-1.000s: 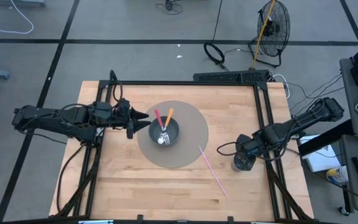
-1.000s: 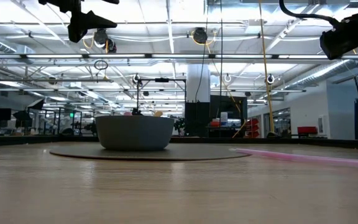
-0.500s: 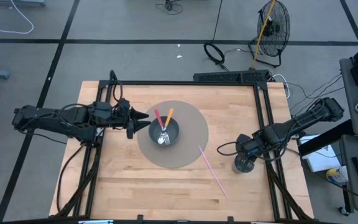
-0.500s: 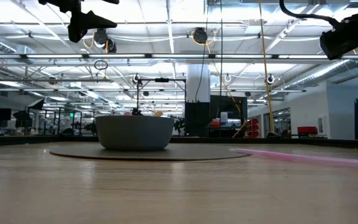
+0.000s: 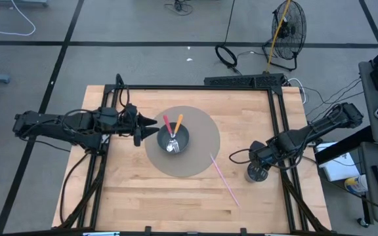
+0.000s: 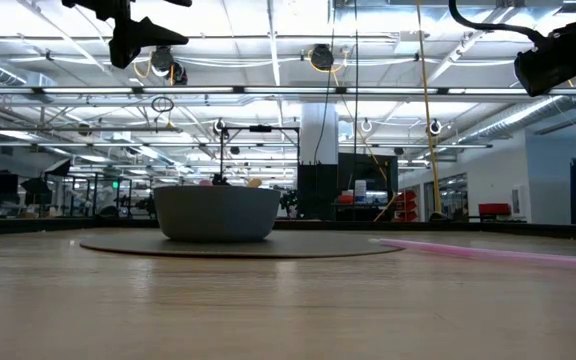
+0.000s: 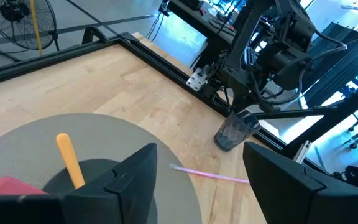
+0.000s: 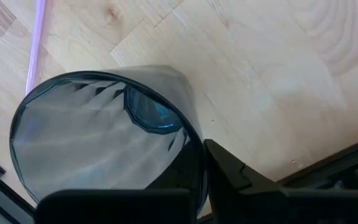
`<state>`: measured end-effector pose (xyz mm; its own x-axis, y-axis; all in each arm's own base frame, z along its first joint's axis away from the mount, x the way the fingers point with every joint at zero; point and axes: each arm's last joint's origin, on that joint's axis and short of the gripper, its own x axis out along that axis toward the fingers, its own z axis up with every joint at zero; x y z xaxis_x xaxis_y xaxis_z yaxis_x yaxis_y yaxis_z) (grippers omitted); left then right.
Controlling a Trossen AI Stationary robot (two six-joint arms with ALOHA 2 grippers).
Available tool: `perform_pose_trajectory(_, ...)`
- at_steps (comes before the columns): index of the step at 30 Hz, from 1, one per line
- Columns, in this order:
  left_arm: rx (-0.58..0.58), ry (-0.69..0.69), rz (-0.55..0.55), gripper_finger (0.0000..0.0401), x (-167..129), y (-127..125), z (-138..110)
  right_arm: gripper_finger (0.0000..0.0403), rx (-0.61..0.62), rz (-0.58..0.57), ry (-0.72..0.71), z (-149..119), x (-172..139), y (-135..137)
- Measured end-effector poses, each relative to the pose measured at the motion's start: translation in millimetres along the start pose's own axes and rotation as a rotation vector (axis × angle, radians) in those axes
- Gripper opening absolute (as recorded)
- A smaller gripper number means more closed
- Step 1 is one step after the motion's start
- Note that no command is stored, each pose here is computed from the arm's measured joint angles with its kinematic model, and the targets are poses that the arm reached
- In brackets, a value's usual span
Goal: Pick & Place Utensil
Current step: Put the blue cup on the mat to the right of the gray bowl
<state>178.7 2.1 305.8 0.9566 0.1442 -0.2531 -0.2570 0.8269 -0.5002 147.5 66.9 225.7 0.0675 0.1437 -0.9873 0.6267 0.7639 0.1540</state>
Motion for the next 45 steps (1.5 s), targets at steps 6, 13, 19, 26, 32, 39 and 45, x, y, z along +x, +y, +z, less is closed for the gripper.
perform_pose_trajectory(6,0.005,0.000,0.000,0.0243,0,0,0,0.0005,-0.001,0.029,-0.015,1,-9,3)
perform_pose_trajectory(13,0.008,0.011,0.007,0.0243,0,1,-1,0.0005,0.008,0.069,-0.045,8,-30,7)
perform_pose_trajectory(19,0.011,0.019,0.012,0.0243,0,1,-2,0.0005,-0.005,0.122,-0.125,20,-54,9)
perform_pose_trajectory(26,0.020,0.018,0.012,0.0243,0,1,-2,0.0005,-0.021,0.173,-0.217,38,-81,5)
perform_pose_trajectory(32,0.027,0.018,0.012,0.0243,0,1,-2,0.0005,-0.050,0.163,-0.264,59,-97,3)
perform_pose_trajectory(39,0.027,0.018,0.012,0.0243,0,1,-2,0.0004,-0.139,0.112,-0.272,96,-112,11)
perform_pose_trajectory(45,0.011,0.019,0.012,0.0243,0,1,-2,0.0004,-0.202,0.090,-0.306,135,-124,18)
